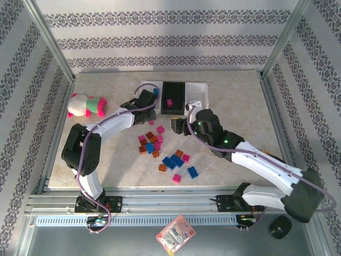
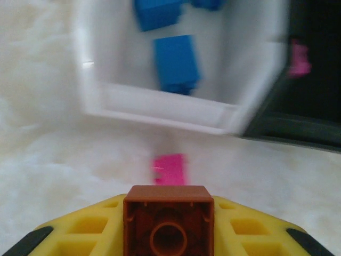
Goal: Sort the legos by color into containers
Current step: Place the lego in the container.
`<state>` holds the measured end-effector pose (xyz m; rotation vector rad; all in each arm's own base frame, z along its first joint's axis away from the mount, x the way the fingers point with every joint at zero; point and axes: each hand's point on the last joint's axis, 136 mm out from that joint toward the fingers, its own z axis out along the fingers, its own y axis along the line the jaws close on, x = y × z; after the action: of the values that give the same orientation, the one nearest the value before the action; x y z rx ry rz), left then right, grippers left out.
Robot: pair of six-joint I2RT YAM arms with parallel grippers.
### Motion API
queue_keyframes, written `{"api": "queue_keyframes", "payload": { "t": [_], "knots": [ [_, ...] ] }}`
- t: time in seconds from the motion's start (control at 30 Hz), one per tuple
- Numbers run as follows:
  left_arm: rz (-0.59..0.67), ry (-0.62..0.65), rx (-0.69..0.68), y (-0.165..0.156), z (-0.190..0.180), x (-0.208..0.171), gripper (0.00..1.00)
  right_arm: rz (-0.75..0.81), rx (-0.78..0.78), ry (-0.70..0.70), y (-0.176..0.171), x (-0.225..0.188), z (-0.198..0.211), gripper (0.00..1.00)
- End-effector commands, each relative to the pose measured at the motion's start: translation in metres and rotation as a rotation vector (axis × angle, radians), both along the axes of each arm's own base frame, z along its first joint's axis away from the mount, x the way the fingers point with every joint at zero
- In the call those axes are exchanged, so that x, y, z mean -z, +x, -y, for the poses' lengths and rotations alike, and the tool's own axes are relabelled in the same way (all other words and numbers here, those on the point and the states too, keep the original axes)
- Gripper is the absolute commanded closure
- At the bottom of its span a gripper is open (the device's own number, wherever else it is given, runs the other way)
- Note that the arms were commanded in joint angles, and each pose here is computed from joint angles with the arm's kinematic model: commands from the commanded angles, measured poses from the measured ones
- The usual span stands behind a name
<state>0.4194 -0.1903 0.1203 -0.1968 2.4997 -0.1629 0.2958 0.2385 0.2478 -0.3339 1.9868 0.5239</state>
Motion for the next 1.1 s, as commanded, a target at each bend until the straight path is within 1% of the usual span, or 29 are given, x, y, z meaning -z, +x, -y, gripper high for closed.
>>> {"api": "queue_keyframes", "payload": {
  "t": [0.0,0.13,0.27,0.43,0.57,0.7,0.73,0.8,0.87,0.9,0.97,1.07],
  "knots": [
    [0.042,-0.017,0.103,0.004,0.043,-0.027,0.67,-0.027,0.114,-0.06,-0.007,0.012,0.039,0.21],
    [0.072,-0.044,0.207,0.018,0.101,-0.044,0.67,-0.035,0.193,-0.072,-0.016,0.011,0.073,0.21],
    [0.082,-0.062,0.267,0.04,0.145,-0.049,0.67,-0.033,0.24,-0.062,-0.023,0.006,0.096,0.21],
    [0.111,-0.07,0.314,0.073,0.181,-0.045,0.67,-0.02,0.278,-0.04,-0.025,-0.002,0.112,0.21],
    [0.124,-0.029,0.335,0.097,0.196,-0.03,0.68,-0.017,0.295,-0.028,-0.024,-0.005,0.118,0.21],
    [0.132,-0.055,0.352,0.111,0.208,-0.019,0.67,-0.013,0.299,-0.017,-0.024,-0.007,0.12,0.21],
    [0.136,-0.069,0.344,0.114,0.208,-0.017,0.65,-0.017,0.298,-0.018,-0.024,-0.006,0.12,0.21],
    [0.141,-0.091,0.334,0.117,0.209,-0.016,0.57,-0.018,0.297,-0.016,-0.023,-0.007,0.12,0.21],
    [0.147,-0.108,0.333,0.119,0.21,-0.021,0.4,-0.024,0.296,-0.015,-0.023,-0.005,0.12,0.21],
    [0.152,-0.113,0.338,0.118,0.21,-0.025,0.36,-0.025,0.291,-0.014,-0.023,-0.006,0.119,0.21],
    [0.165,-0.121,0.359,0.115,0.211,-0.04,0.25,-0.032,0.276,-0.012,-0.023,-0.005,0.116,0.21],
    [0.192,-0.119,0.376,0.109,0.206,-0.067,0.14,-0.051,0.244,-0.012,-0.023,-0.002,0.109,0.21]
  ]
}}
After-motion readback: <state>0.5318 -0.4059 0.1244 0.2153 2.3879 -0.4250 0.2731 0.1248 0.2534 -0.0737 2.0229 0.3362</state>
